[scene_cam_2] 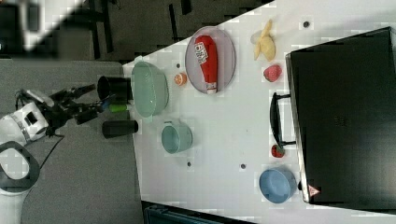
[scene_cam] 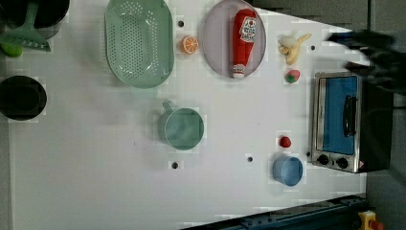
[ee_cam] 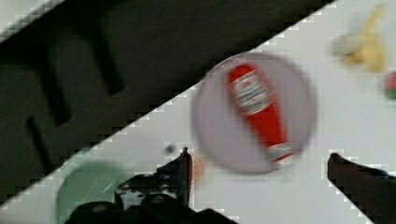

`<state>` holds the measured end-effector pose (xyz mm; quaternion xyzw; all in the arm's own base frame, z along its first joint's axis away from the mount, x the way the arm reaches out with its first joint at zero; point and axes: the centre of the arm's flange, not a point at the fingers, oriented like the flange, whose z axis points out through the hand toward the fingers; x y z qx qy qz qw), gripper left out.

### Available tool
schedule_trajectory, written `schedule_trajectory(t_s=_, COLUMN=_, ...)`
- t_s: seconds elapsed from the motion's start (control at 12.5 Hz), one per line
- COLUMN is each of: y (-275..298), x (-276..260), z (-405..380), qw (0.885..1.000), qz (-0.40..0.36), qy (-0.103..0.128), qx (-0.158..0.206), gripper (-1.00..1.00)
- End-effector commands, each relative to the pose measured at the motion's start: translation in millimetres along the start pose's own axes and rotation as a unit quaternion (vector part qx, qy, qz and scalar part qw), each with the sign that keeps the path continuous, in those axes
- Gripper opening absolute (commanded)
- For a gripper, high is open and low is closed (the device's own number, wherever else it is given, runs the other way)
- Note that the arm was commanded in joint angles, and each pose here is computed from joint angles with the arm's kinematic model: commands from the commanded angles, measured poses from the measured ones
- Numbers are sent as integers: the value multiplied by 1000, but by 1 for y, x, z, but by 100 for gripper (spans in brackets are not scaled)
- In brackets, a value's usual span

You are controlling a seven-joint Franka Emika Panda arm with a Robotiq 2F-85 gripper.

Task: Drag mug right to left.

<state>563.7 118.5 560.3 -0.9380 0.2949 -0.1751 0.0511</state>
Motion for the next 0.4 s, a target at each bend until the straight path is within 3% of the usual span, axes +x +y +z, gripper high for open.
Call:
schedule_trajectory(t_s=0.08, y=94, x=54, z=39, qw=989, qz=106, qy=-47, qx=-97, gripper=100)
schedule_trajectory(t_s=0.24, y=120, x=70, z=23, qw=982, qz=139, qy=-72, qx=-107, gripper=100)
schedule_trajectory(t_s=0.4, y=130, x=68, z=7, qw=974, qz=170, qy=-118, qx=-94, gripper=100)
